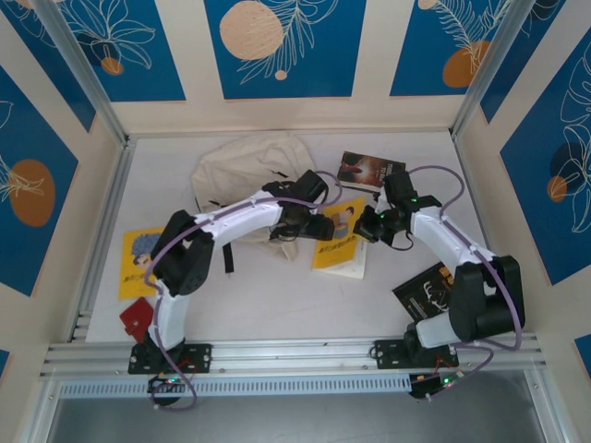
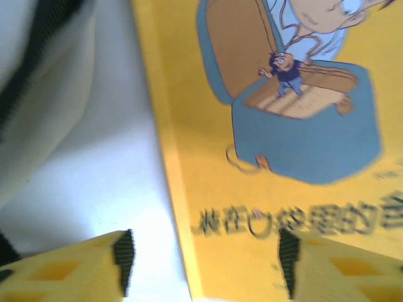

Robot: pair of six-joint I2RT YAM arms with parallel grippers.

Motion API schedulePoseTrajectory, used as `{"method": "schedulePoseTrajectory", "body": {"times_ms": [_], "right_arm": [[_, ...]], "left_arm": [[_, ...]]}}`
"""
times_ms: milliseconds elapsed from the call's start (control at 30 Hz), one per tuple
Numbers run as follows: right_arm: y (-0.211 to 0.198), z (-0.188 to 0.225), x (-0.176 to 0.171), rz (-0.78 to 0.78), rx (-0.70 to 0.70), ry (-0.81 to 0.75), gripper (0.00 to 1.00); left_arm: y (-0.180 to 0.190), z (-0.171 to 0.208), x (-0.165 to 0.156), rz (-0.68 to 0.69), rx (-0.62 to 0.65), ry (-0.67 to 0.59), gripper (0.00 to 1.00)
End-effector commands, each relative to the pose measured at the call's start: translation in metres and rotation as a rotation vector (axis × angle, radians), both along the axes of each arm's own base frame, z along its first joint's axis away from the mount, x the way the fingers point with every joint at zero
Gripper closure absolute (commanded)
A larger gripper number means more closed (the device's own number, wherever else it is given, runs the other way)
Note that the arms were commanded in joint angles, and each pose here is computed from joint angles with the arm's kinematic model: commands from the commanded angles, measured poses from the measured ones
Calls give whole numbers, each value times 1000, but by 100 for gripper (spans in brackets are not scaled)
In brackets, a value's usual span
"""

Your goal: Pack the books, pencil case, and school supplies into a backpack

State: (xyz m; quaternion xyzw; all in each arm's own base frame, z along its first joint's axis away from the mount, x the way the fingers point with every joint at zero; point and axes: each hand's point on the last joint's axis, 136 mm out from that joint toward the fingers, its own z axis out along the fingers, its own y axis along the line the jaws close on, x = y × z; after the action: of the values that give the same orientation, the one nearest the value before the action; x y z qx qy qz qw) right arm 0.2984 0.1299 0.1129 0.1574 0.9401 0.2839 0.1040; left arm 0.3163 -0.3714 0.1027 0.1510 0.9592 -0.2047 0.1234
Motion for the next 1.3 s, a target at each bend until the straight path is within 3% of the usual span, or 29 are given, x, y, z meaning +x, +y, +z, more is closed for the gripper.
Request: {"method": "schedulePoseTrajectory", "body": {"times_ms": [0,267,600,1033,1133,1267], "right_arm": [[14,45,11,80,154,-172,100],[39,130,6,240,418,-381,100],[76,178,1,431,627,-450,100],[93,191,14,504,710,-436,100],[93,185,17,492,706,-413,100],[89,174,24,458,675,-392,100]], "left_arm": [[6,48,7,-3,-147,-36,26],[33,80,23,17,-348,-31,1],[53,115,28,30,-606,25,1],[46,134,18,24,-749,81,1],[47,146,17,6,-768,49,6],[52,157,18,11,-781,16,33]]}}
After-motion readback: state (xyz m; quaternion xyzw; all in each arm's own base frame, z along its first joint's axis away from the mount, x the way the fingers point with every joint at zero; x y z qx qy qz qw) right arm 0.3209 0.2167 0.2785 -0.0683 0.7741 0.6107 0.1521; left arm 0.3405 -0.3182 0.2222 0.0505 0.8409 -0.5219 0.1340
